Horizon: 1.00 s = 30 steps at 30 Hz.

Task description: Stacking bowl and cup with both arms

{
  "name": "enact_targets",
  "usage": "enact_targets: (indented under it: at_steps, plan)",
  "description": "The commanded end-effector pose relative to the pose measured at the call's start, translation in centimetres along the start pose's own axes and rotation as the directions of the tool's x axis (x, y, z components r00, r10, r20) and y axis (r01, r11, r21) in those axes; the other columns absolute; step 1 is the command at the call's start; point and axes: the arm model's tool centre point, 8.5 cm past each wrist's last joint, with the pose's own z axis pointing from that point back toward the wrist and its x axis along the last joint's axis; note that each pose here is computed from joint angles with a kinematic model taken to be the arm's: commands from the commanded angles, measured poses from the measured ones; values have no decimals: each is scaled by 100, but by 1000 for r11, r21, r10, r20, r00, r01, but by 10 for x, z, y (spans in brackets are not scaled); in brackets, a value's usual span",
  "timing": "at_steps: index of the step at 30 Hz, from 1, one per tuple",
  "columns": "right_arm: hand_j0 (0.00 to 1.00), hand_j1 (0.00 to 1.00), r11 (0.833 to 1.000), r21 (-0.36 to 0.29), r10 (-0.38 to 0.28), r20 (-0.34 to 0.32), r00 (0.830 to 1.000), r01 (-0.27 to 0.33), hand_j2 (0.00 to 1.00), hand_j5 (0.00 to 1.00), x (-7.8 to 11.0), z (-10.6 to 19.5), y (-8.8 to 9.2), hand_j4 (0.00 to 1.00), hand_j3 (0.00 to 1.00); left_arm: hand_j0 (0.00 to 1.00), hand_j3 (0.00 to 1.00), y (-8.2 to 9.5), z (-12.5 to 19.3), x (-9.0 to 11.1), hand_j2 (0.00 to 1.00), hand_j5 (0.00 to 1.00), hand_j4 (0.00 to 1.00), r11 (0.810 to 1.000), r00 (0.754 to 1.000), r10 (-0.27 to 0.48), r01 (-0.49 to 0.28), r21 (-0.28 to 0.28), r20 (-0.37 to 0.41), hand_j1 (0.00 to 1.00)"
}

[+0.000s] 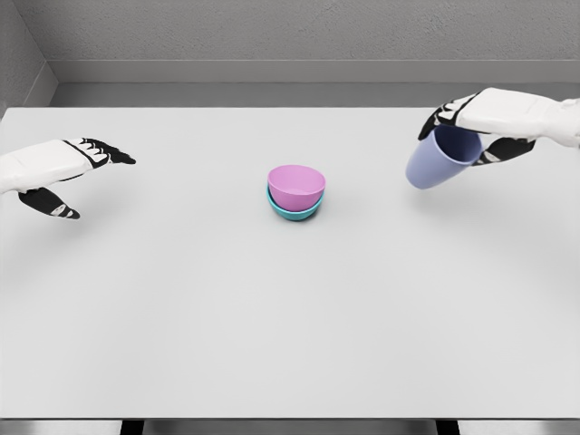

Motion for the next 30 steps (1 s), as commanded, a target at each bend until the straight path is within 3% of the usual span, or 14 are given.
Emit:
enact_targets:
  at_steps: [1, 11, 19, 30]
  plan:
    - [58, 58, 1000, -5, -13, 2, 1000, 13, 58, 58, 0, -2, 1, 58, 58, 100, 100, 1, 1, 0, 100, 100, 100, 1000, 1000, 5, -5, 4, -1, 100]
    - [57, 57, 999, -30, -14, 23, 1000, 15, 57, 57, 3, -14, -8, 57, 57, 100, 100, 1, 1, -1, 100, 100, 100, 1000, 1000, 6, -6, 4, -2, 100]
    - [57, 57, 998, -68, -8, 34, 999, 10, 57, 57, 4, -24, -25, 57, 57, 100, 100, 1, 1, -1, 100, 100, 100, 1000, 1000, 6, -6, 4, -2, 100]
    - [55, 55, 997, -76, -5, 46, 999, 9, 55, 55, 7, -28, -27, 55, 55, 100, 100, 0, 1, -1, 100, 100, 100, 1000, 1000, 6, -6, 4, -3, 100]
